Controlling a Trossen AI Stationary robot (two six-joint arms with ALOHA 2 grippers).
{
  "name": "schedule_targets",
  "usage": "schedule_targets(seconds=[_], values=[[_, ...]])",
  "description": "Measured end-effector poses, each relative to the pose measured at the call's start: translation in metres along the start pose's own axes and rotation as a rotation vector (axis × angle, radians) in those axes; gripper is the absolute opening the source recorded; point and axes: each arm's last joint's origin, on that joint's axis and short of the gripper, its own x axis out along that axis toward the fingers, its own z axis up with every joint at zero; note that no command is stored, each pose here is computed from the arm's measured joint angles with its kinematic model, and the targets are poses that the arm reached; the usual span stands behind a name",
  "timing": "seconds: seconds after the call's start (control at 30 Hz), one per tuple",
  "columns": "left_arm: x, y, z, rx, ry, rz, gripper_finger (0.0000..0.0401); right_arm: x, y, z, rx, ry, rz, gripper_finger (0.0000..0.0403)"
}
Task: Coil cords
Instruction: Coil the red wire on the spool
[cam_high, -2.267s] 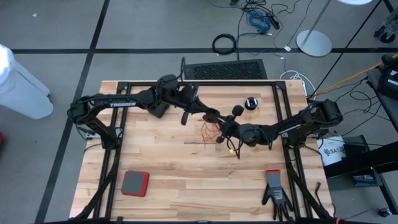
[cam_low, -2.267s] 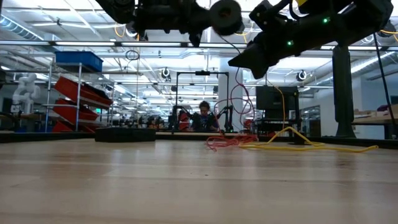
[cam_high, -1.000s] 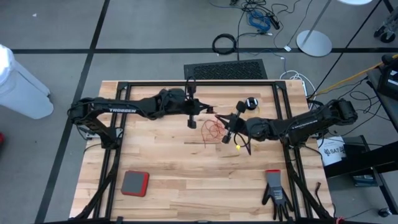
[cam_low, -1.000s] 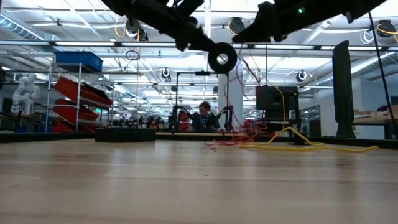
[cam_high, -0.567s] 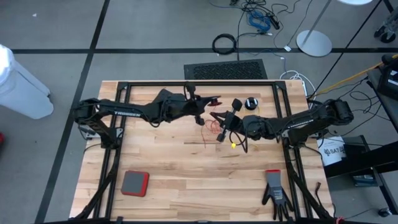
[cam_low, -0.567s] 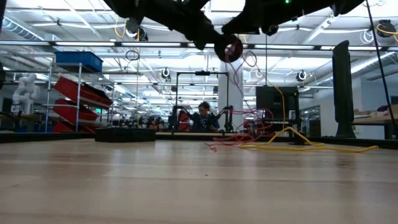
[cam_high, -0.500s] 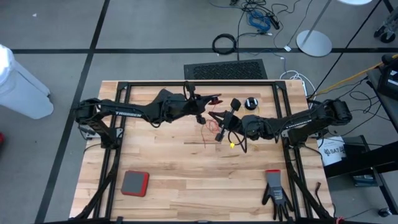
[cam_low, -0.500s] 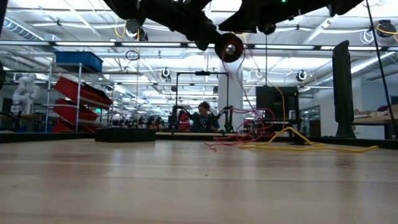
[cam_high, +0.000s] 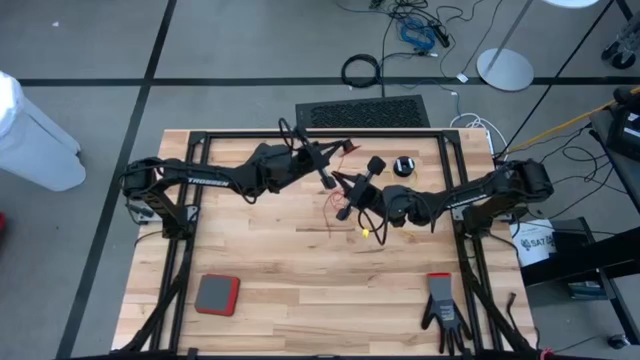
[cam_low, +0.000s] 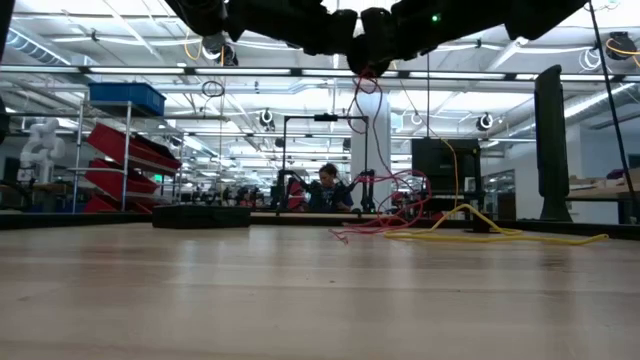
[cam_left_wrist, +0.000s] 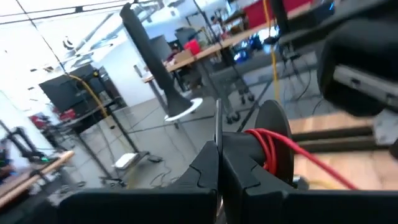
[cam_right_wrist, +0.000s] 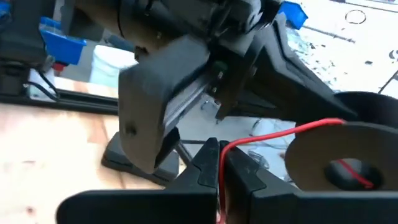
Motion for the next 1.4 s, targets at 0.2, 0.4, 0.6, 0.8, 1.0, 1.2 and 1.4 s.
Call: schedule_targets(seconds=[0.2,0.4,0.6,0.8,1.0,1.2,1.4], values=[[0.001,0.004,0.004,-0.127,-0.071,-0.027,0.0,0.003,0.003,-0.002,-0.048,-0.003,-0.029,0.0],[0.002,0.008,0.008,-0.24,-0.136,-0.066,0.0,0.005,0.0,-0.004,-0.062,0.005,-0.04,0.0],[0.001,0.007,0.01,-0.327,-0.174,-0.142,0.0,0.006,0.0,-0.01,-0.113,0.061,-0.048,0.0],[0.002,0.013,0.008,-0.374,-0.176,-0.229,0.0,0.004,0.003,-0.022,-0.196,0.176,-0.044,0.0],[-0.002,0.026,0.012,-0.365,-0.167,-0.268,0.0,-0.001,0.006,-0.039,-0.262,0.317,0.009,0.0008],[-0.011,0.041,0.025,-0.366,-0.224,-0.287,0.0,-0.006,0.008,-0.055,-0.243,0.431,0.092,0.0023],[-0.022,0.06,0.037,-0.363,-0.25,-0.269,0.0,-0.012,0.008,-0.067,-0.242,0.533,0.154,0.0025]])
